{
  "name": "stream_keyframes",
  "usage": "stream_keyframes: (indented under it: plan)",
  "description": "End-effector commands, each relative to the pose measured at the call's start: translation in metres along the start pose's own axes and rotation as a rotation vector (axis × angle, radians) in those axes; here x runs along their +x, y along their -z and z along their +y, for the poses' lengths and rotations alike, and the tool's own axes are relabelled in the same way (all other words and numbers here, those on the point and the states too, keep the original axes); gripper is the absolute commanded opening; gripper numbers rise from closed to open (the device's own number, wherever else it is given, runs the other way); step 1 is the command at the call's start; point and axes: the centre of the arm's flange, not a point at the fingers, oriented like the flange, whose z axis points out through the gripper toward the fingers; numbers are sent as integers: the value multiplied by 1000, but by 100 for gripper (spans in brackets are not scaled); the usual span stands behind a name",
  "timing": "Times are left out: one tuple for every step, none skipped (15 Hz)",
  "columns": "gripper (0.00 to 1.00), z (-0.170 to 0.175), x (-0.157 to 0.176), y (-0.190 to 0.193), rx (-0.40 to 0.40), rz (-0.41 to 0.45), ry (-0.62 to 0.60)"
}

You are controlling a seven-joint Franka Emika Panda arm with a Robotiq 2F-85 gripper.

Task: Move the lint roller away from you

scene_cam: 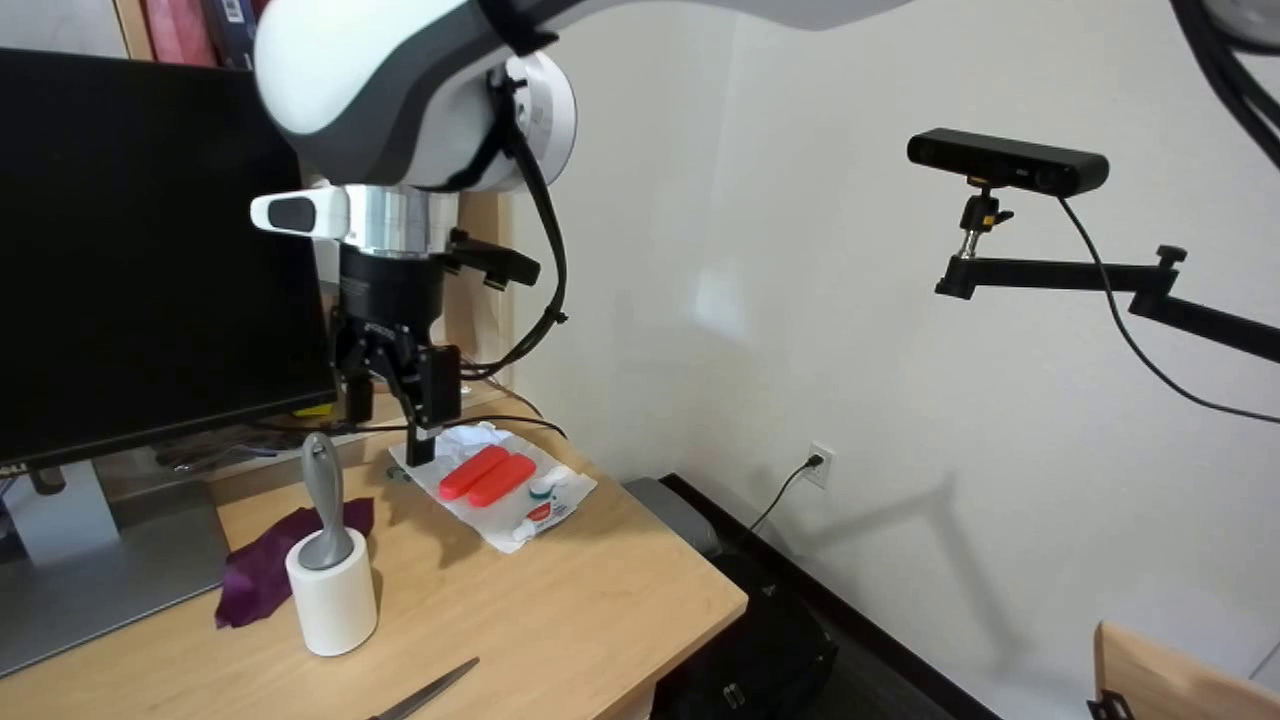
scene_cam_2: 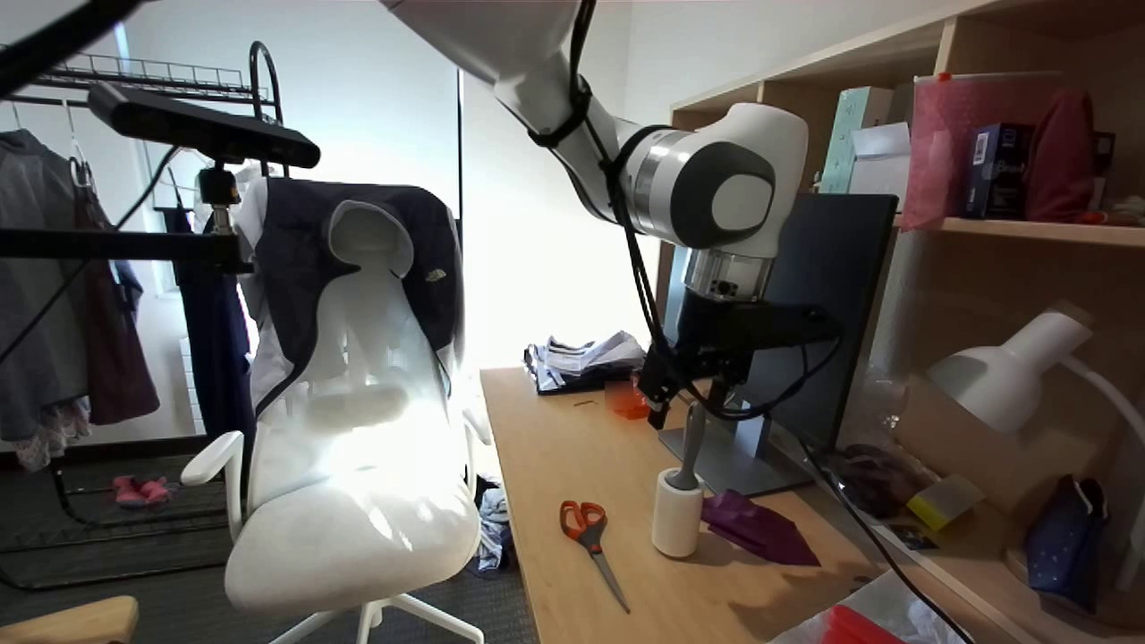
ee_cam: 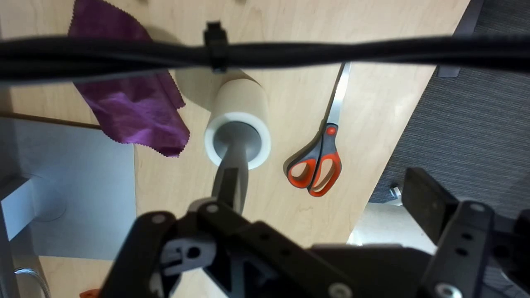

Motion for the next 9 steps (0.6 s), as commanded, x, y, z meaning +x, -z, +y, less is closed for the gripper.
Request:
stream_keyframes:
  plan:
    - [100, 0, 0, 0, 0, 0, 0]
    - [100, 0, 0, 0, 0, 0, 0]
    - [100, 0, 0, 0, 0, 0, 0]
    - [100, 0, 0, 0, 0, 0, 0]
    - [100, 5, 0, 0, 9, -5, 29]
    - [100, 13, 1, 0, 8, 5, 43]
    - [100, 20, 4, 0, -22, 13, 39]
    - [100, 26, 7, 1, -27, 22, 46]
    - [100, 34, 11, 1, -42, 14, 44]
